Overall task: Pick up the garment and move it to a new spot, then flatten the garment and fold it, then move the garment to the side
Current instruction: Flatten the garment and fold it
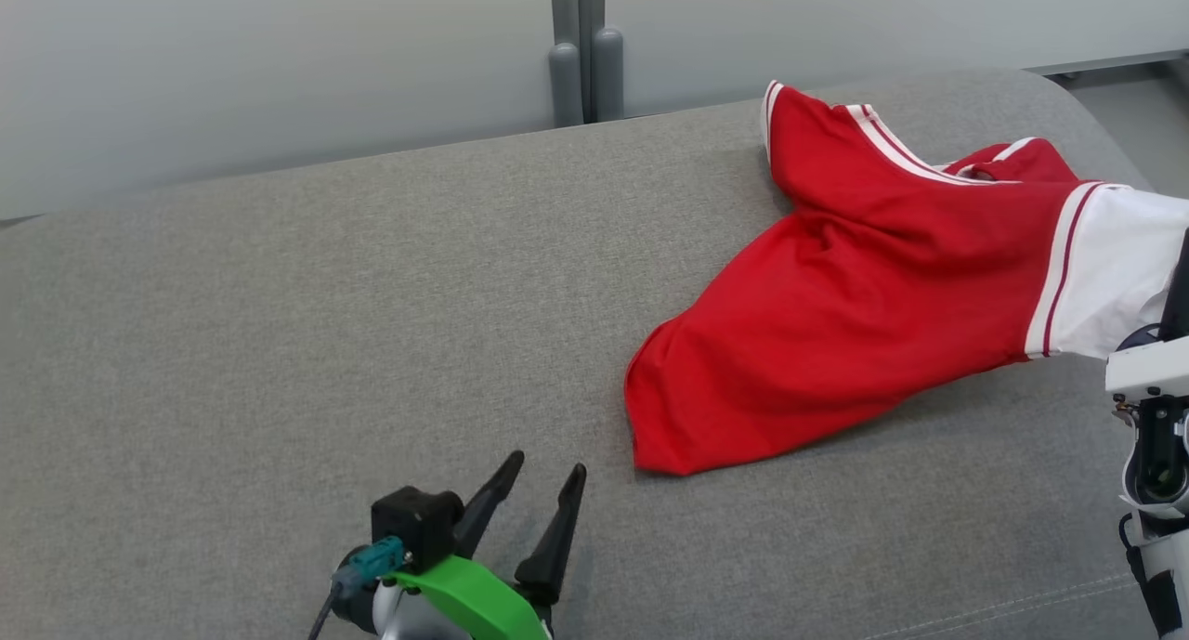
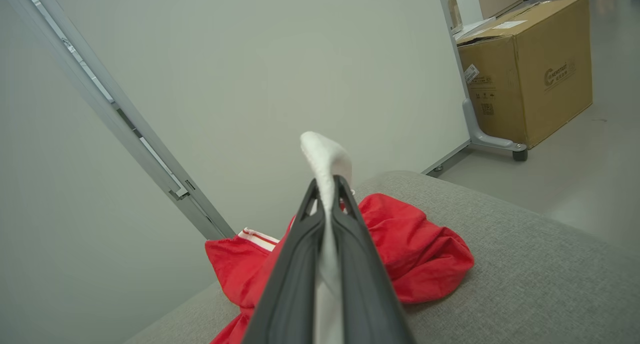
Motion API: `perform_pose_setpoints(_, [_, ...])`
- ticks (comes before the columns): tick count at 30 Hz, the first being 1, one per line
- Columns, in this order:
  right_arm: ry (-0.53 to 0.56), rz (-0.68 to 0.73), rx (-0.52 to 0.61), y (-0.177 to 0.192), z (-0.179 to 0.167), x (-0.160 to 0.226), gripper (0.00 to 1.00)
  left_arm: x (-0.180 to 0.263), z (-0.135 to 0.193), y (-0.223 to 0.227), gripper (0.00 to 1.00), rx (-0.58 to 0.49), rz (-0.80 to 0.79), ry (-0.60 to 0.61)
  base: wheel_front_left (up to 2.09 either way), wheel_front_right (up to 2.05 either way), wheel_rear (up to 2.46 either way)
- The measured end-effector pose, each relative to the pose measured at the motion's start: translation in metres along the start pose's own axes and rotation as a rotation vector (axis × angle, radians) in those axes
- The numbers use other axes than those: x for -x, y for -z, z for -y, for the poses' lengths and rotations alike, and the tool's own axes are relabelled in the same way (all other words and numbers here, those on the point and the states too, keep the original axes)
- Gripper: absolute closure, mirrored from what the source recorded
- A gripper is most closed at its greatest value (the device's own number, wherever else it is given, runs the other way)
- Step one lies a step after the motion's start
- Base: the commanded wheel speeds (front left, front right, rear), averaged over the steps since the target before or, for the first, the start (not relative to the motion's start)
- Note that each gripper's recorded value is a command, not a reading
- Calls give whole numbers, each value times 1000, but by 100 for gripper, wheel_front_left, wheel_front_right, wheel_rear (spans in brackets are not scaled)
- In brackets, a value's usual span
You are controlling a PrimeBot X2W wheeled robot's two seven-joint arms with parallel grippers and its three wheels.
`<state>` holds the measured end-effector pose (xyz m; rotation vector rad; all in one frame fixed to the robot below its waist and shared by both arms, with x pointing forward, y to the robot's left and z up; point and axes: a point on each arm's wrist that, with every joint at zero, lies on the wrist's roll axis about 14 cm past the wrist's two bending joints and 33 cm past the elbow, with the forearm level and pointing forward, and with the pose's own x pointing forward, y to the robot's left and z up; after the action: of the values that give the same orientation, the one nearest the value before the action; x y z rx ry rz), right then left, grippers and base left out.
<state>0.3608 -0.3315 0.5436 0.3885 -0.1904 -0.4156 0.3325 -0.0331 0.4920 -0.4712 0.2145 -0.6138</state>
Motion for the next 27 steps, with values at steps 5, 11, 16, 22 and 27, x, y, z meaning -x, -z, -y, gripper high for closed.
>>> perform_pose_setpoints(5, [28, -10, 5, 3, 14, 12, 100, 0, 19, 31, 0, 11, -121, 76, 0, 0, 0])
perform_pose_setpoints(11, [54, -27, 4, 9, 27, 24, 100, 0, 40, 60, 0, -56, -236, 186, 0, 0, 0])
perform_pose_setpoints(16, [50, -46, -27, 20, 22, 30, 100, -21, 31, 58, 0, -246, -237, 221, 0, 0, 0])
perform_pose_setpoints(22, [52, -57, -38, 26, 22, 35, 100, -32, 22, 68, 0, -497, -270, 305, 0, 0, 0])
perform_pose_setpoints(27, [59, -61, -34, 29, 24, 39, 100, -37, 22, 87, 0, -531, -313, 342, 0, 0, 0])
